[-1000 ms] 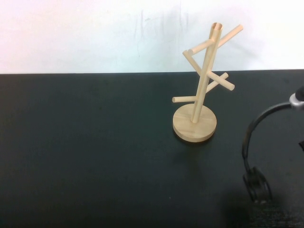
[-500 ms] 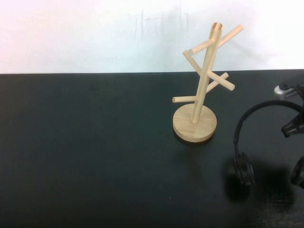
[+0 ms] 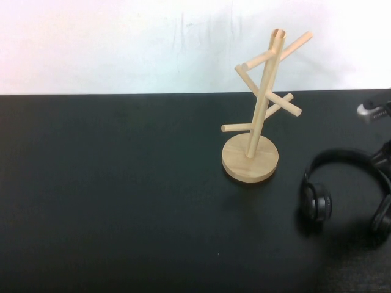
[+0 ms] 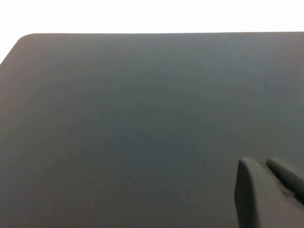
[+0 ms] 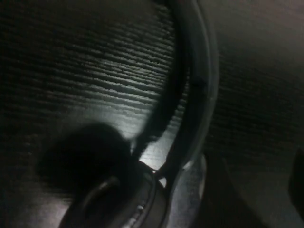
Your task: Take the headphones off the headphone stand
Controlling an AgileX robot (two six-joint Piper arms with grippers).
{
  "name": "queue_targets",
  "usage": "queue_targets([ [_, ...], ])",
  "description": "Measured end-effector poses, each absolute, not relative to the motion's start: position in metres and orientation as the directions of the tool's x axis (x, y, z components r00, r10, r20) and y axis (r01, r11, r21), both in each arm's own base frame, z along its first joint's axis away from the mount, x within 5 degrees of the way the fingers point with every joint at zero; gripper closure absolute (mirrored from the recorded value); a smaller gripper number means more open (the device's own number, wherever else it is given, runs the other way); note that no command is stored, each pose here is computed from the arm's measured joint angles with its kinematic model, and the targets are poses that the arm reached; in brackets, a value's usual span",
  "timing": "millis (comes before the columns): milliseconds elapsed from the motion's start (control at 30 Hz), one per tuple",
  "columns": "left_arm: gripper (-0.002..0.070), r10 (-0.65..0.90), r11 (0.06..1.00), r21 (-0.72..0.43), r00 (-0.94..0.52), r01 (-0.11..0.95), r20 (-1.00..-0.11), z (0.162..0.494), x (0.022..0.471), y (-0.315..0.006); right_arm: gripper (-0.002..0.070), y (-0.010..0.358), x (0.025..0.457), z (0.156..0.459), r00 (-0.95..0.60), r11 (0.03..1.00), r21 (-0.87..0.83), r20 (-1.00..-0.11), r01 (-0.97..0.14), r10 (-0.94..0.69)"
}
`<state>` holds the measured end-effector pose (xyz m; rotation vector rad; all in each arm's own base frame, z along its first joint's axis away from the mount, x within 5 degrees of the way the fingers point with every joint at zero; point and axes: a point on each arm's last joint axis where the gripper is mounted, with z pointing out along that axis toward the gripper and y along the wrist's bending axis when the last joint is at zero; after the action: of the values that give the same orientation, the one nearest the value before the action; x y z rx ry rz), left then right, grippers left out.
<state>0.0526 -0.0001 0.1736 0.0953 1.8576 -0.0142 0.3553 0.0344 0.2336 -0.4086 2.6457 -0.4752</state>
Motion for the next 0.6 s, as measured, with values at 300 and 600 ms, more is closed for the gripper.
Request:
queue_targets([
  [300, 0.0673, 0.058, 0.997, 0.039, -0.282, 0.073, -0.958, 0.174, 0.053, 0.000, 0.0682, 0.073, 0.291, 0.348, -0.632, 0.911, -0.346, -0.660, -0.226, -0.407],
  [600, 0.0673, 0.058, 0.997, 0.039, -0.282, 0.073, -0.958, 0.174, 0.053, 0.000, 0.0682, 0.057, 0.211, 0.390, -0.514, 0.981, -0.126, -0.838, -0.149, -0.185],
])
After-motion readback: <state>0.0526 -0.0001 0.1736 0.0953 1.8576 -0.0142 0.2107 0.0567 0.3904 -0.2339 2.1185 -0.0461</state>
